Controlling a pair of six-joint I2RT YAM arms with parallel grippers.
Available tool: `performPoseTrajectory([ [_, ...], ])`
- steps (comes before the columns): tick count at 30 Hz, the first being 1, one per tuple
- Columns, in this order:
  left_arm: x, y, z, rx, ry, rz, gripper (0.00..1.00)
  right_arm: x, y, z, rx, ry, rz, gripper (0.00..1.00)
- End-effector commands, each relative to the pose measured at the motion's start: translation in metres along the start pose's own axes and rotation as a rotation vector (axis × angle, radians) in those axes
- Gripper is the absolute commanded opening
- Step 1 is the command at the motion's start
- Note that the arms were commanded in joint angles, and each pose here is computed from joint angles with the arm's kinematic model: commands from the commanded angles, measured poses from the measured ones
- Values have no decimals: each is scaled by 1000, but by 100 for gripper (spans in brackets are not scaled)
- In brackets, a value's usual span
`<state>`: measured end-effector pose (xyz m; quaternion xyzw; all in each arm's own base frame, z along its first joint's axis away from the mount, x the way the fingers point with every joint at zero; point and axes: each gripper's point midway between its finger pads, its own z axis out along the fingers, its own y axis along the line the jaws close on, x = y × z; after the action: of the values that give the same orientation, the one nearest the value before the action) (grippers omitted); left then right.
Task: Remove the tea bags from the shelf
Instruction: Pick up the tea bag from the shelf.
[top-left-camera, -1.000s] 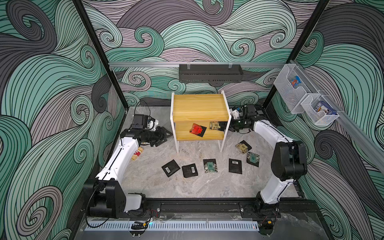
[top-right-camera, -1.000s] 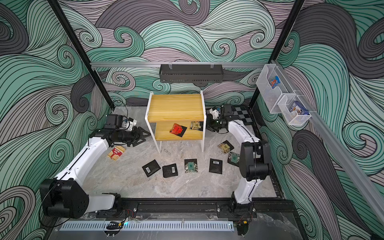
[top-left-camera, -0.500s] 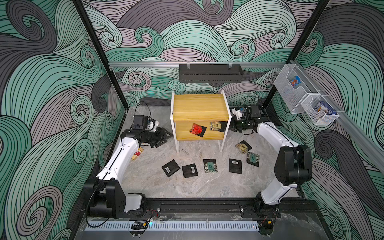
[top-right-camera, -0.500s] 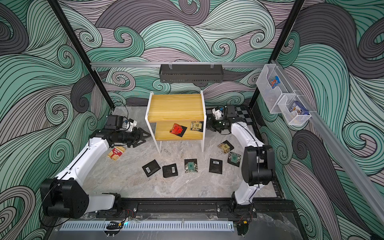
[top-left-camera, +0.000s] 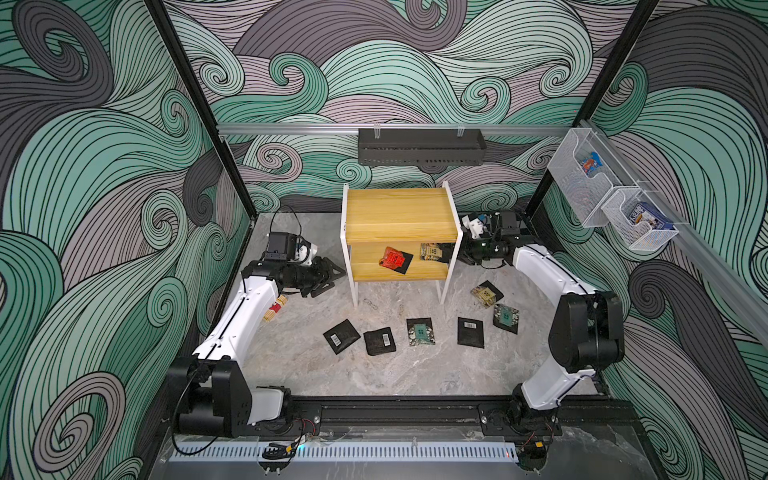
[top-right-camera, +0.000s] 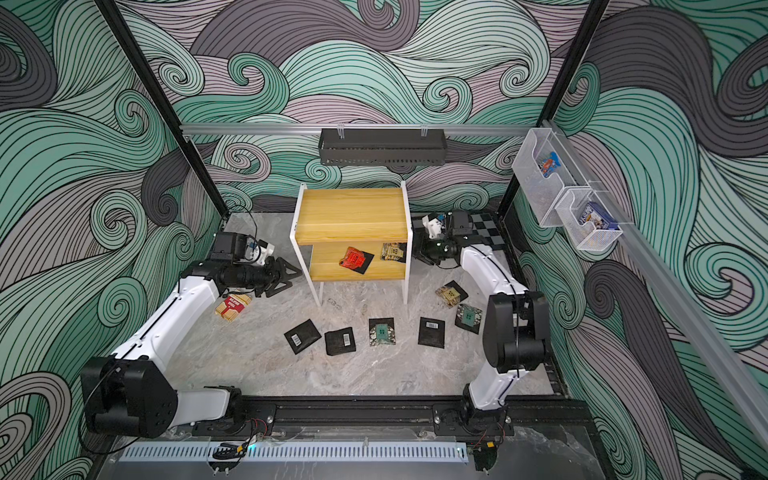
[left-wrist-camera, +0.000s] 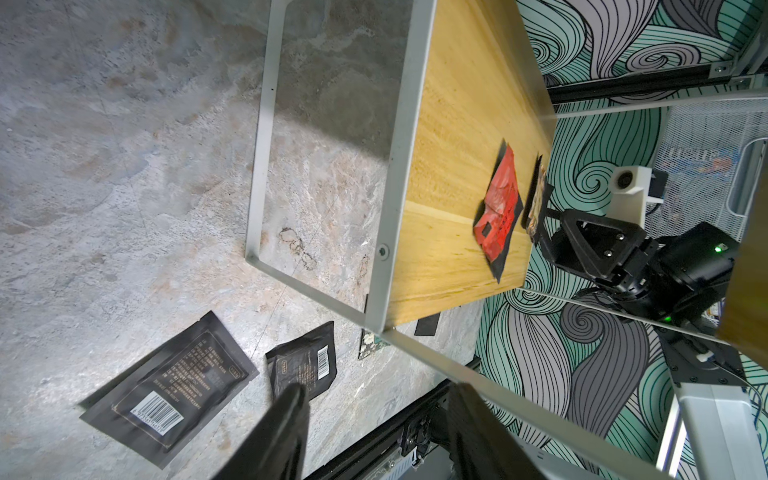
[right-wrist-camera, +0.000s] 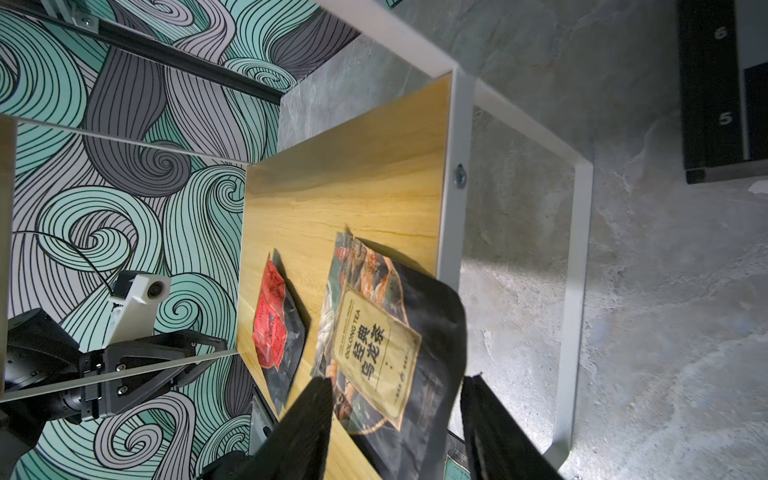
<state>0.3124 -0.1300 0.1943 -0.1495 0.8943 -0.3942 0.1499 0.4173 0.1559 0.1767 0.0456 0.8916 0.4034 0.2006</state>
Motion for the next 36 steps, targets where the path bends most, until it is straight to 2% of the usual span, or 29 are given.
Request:
performPoseTrajectory([
  [1,2,-7,-5,28,-10,16,57,3,-6,11,5,20,11,51],
  [8,2,-7,-6,28,-13,18,57,5,-15,15,23,28,30,28],
  [19,0,-8,-4,32,-8,21,57,-2,-23,-14,36,-43,42,5],
  [25,-1,-10,-4,39,-7,24,57,-6,-21,-36,36,-95,44,0],
  [36,0,-10,-1,46,4,24,57,-9,-41,-89,83,-233,108,0],
])
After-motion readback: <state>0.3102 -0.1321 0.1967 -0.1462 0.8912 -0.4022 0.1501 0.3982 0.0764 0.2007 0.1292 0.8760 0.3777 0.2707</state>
